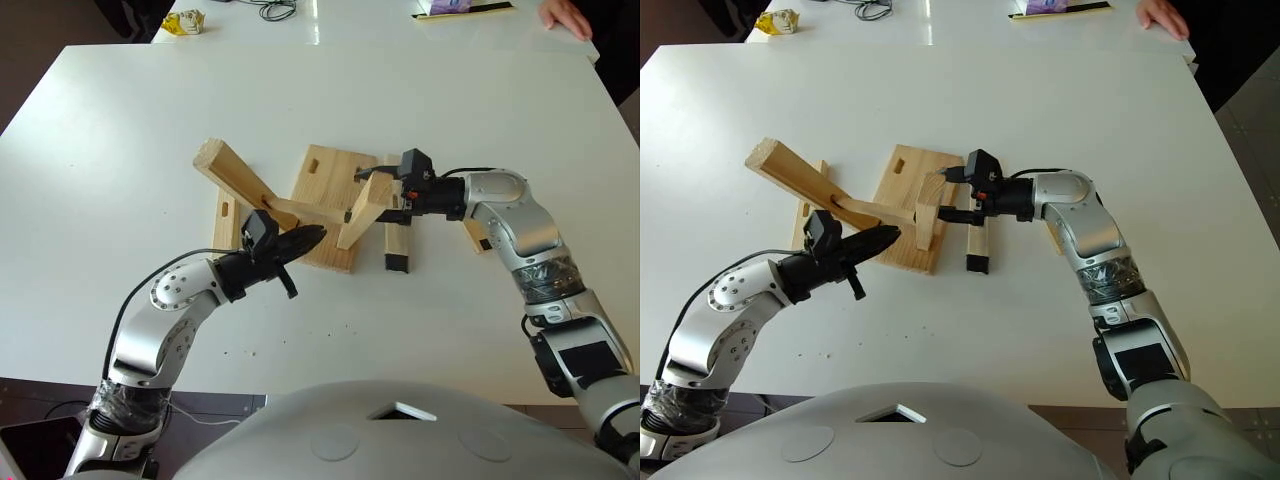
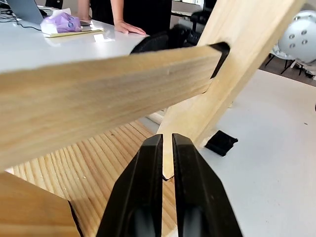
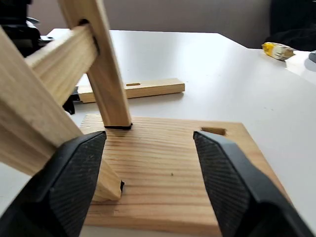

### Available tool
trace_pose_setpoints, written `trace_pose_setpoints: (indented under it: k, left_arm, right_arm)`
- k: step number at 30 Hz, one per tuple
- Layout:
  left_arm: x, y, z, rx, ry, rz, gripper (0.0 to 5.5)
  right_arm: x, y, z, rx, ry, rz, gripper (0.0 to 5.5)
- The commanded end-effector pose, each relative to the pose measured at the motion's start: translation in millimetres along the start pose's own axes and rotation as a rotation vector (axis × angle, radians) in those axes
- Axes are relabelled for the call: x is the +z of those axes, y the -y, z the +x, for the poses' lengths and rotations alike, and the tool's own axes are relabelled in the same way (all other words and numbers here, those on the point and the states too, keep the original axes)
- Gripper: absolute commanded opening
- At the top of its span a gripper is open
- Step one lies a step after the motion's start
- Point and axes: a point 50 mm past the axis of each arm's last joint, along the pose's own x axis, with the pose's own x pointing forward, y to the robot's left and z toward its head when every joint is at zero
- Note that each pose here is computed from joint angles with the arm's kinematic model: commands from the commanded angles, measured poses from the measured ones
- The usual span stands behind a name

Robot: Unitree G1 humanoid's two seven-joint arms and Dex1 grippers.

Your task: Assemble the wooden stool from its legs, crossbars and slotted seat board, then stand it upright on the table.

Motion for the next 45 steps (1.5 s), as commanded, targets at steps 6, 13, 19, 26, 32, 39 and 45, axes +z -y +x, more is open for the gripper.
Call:
trace_pose_setpoints:
  k: [6,13,19,26,32,39,45]
  left_arm:
    - [-21,-25,-23,0.086,-0.135,0.061,0.37]
    - [-19,-60,-29,0.175,-0.145,0.114,0.37]
    - [-16,-77,-34,0.246,-0.138,0.144,0.37]
    - [-2,-72,-26,0.300,-0.060,0.169,0.37]
    - [4,-60,-28,0.314,-0.107,0.191,0.37]
    - [-21,-58,-38,0.296,-0.332,0.212,0.37]
    - [-11,-82,-26,0.290,-0.352,0.273,0.37]
  right_arm:
    - [10,-32,30,0.117,0.065,0.022,3.27]
    - [13,-38,28,0.101,0.100,0.098,3.27]
    - [-2,34,-7,-0.375,-0.084,0.005,3.27]
    - [-49,63,-8,-0.493,-0.462,-0.200,3.27]
    - [-61,58,-4,-0.371,-0.543,-0.262,3.27]
    - [-45,51,-14,-0.277,-0.533,-0.316,3.27]
    - [-37,33,-5,-0.182,-0.484,-0.282,3.27]
